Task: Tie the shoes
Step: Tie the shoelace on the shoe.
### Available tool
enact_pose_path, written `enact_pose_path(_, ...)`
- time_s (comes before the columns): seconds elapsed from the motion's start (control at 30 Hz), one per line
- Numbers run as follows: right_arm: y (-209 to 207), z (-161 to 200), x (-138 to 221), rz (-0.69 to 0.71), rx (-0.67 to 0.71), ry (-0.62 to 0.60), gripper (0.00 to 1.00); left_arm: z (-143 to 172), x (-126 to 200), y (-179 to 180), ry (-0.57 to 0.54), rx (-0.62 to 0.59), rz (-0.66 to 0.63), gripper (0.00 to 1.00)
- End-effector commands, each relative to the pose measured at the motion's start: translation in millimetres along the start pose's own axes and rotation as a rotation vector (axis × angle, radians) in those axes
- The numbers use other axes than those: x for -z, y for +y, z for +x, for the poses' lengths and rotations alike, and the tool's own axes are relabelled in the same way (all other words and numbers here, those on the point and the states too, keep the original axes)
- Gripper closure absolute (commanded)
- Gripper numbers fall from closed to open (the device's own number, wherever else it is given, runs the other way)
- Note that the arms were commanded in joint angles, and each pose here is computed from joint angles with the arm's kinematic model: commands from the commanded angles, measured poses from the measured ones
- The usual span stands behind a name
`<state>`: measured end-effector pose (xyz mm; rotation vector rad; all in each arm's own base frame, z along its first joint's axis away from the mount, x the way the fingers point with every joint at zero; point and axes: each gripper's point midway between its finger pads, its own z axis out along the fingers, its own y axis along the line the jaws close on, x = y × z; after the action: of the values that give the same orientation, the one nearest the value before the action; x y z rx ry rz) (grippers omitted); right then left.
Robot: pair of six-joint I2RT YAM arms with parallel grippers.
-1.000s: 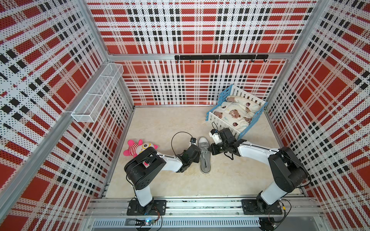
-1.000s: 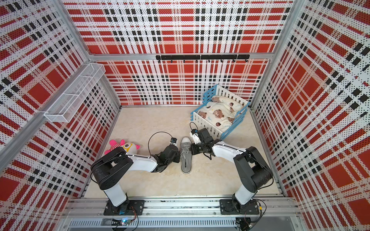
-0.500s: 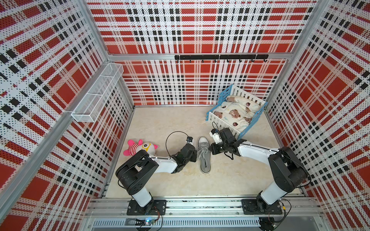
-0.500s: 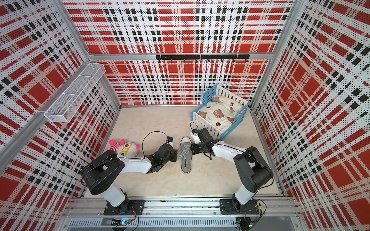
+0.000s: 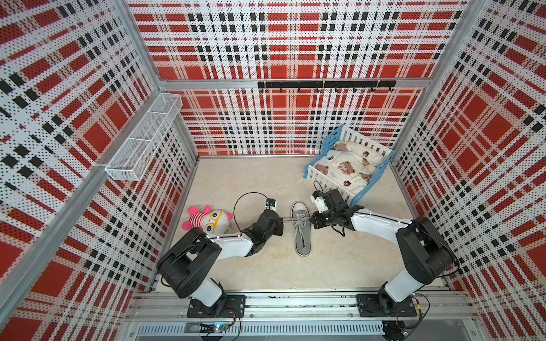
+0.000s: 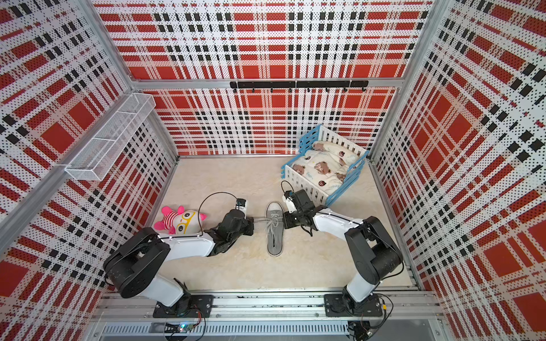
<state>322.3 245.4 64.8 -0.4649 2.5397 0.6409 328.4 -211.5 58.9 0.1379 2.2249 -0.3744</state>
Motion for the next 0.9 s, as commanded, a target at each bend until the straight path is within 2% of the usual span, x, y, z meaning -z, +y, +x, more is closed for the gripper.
enact_pose_path(0.0, -3, -6, 8, 0.029, -0.012, -0.013, 1.00, 3, 4, 9, 0.010, -0.008, -0.010, 1.00)
enact_pose_path(0.87, -28, 6, 6, 0.161, -0.034, 0.040, 1.00, 17, 8, 36, 0.036, 0.021, -0.054, 1.00)
